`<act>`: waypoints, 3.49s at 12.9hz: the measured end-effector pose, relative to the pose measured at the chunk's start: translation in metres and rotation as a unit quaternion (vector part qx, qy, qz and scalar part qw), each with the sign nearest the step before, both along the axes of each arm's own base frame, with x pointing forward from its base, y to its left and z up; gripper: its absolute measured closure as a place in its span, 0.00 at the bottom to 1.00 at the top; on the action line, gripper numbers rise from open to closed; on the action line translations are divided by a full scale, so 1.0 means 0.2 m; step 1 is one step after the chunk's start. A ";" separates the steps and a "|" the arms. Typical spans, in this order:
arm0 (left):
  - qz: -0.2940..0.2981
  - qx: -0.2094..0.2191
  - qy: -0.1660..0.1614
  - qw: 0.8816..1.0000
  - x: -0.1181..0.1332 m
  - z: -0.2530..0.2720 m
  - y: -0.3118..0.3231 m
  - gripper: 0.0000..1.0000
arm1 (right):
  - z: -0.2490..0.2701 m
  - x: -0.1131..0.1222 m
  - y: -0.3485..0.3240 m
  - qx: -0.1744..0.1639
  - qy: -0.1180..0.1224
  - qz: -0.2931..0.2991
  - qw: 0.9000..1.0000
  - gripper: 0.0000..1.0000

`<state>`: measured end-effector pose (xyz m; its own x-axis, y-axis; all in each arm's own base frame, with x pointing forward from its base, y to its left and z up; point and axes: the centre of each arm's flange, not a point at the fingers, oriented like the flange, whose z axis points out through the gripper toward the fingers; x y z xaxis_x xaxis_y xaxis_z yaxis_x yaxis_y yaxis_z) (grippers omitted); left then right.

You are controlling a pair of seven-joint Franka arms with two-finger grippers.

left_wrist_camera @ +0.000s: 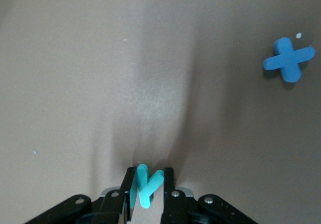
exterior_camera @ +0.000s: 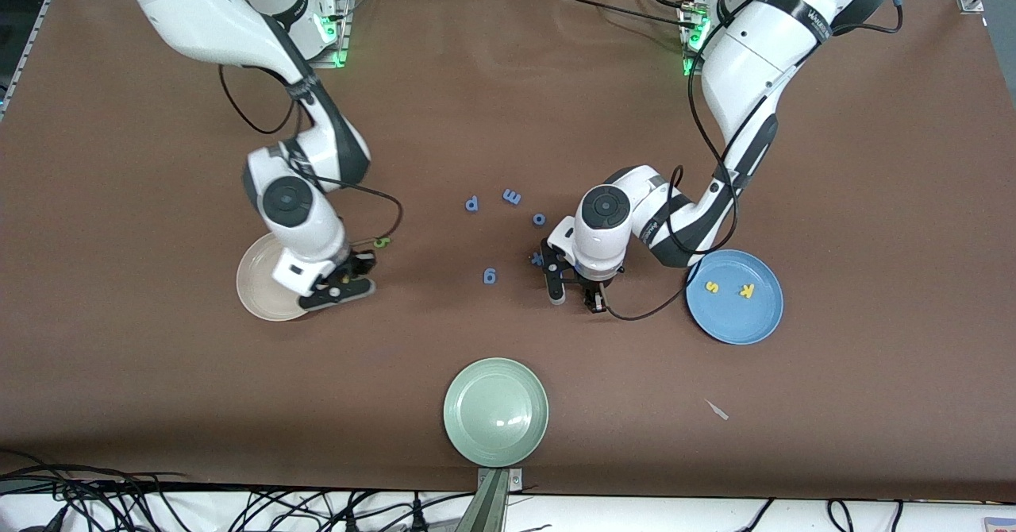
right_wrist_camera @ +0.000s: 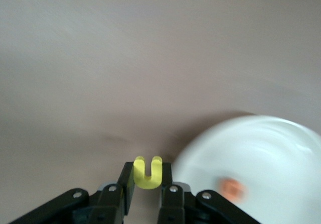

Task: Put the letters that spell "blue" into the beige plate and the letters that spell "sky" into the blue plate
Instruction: 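Drop the y on the blue plate while the right gripper drops the u, then raise the left gripper away while the right gripper grasps the green b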

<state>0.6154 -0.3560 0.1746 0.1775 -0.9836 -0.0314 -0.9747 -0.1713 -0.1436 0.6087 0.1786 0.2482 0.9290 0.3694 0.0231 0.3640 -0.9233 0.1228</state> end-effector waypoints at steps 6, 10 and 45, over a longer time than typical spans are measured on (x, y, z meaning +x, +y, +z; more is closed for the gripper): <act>0.044 -0.001 0.006 0.999 0.12 0.12 0.14 0.75 | -0.10 -0.25 -0.42 -0.009 0.011 -0.004 1.000 0.37; 0.138 0.002 0.048 0.989 0.24 0.38 0.49 0.75 | -0.08 -0.37 0.16 0.037 -0.005 -0.083 0.996 0.35; 0.522 -0.042 0.087 0.847 0.00 2.05 1.42 0.00 | -0.35 -0.43 0.39 0.063 -0.003 -0.120 0.991 0.64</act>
<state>0.6146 -0.0720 0.5840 0.9524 -0.2928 -0.0848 -0.2901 -0.9561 0.0422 0.5222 0.2570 0.1790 0.9895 0.1307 0.0616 0.1308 -0.9914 0.0028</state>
